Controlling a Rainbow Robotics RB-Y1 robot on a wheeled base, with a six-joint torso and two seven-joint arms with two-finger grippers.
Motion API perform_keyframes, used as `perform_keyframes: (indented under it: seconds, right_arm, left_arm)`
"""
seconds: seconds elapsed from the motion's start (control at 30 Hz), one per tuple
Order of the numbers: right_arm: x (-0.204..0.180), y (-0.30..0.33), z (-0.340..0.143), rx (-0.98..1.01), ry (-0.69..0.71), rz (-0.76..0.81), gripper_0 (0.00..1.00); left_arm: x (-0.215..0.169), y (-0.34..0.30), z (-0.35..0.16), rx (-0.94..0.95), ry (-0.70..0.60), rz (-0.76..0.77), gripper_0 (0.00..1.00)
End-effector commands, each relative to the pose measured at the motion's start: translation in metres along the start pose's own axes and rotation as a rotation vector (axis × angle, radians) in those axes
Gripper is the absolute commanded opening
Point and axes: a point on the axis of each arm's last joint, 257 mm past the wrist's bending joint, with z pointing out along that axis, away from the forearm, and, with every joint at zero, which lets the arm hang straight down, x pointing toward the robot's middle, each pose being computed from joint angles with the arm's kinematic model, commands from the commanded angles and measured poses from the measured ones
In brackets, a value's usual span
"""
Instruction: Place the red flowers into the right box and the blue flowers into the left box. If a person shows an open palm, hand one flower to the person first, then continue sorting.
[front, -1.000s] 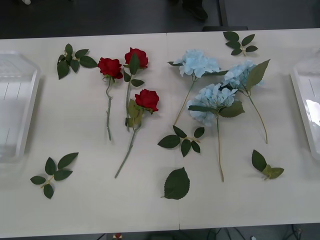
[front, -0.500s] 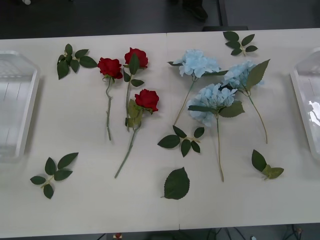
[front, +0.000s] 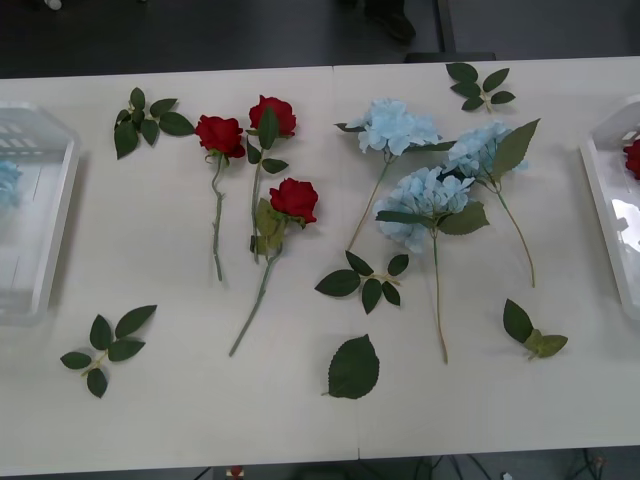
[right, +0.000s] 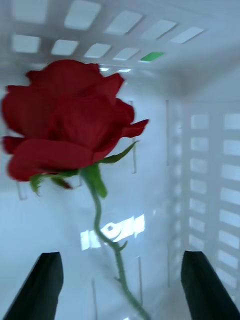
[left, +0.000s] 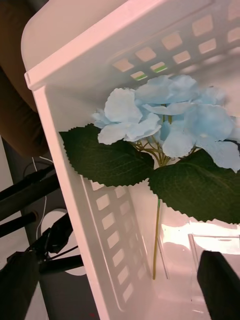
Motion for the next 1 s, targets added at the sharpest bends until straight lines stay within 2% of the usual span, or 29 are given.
perform_keyframes:
  seconds: [0.03,0.23,0.4,0.57,0.77,1.0]
  right_arm:
    - [-0.026,0.029,-0.041,-0.148,-0.014,-0.108,0.99]
    - [-0.015,0.118,-0.089,-0.389,0.026,-0.269,1.0]
    - [0.01,0.179,-0.1,-0.482,0.03,-0.388,1.0]
    - [0.037,0.233,-0.094,-0.543,0.055,-0.382,1.0]
    - [0.042,0.266,-0.079,-0.567,0.055,-0.352,1.0]
    - [0.033,0.299,-0.069,-0.578,0.03,-0.311,1.0]
  left_arm:
    - [-0.017,-0.015,-0.012,0.067,-0.036,-0.072,1.0]
    - [-0.045,-0.061,-0.058,0.217,-0.048,-0.162,1.0]
    - [-0.07,-0.113,-0.085,0.329,-0.064,-0.275,1.0]
    - [-0.098,-0.174,-0.095,0.439,-0.084,-0.398,1.0]
    - [-0.137,-0.245,-0.094,0.518,-0.152,-0.421,1.0]
    - [-0.178,-0.31,-0.089,0.463,-0.287,-0.315,1.0]
